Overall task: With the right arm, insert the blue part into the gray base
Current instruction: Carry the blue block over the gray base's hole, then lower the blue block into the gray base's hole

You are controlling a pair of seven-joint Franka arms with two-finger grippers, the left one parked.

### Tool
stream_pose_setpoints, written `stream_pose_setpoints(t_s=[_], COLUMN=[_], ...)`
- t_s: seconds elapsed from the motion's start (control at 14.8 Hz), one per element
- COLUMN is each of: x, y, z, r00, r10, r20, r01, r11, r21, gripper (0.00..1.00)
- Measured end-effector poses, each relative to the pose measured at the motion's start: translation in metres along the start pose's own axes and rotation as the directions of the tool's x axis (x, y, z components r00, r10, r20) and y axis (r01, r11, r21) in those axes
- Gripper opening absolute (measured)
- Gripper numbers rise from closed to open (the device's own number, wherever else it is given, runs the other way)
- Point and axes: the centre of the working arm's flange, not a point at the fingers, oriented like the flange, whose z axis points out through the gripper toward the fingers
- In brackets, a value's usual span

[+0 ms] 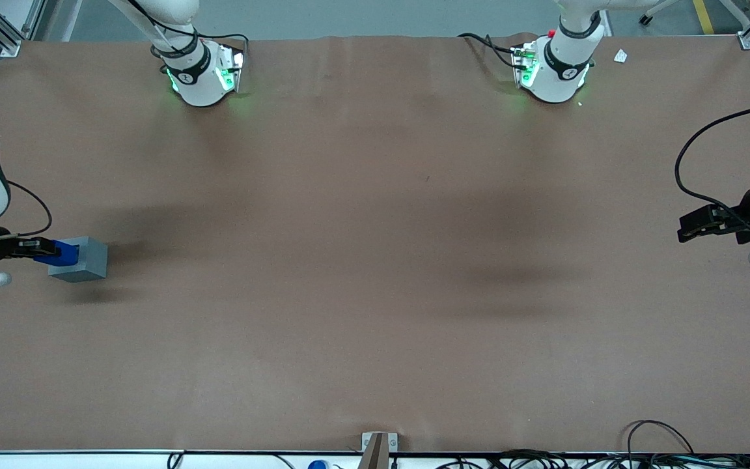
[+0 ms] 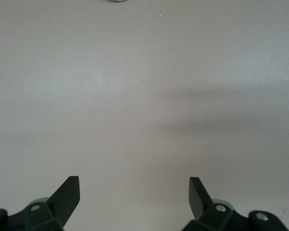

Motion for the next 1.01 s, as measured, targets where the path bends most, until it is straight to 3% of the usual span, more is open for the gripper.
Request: stream_pose_setpoints(t_s=[1.01], x=[-0.0003], y=[0.0012], z=[0.0047], r00=[1.0], r10=[0.003], r20=[0.006], r01=[-0.003], r11=[1.0], r21=[0.004], gripper=[0.51])
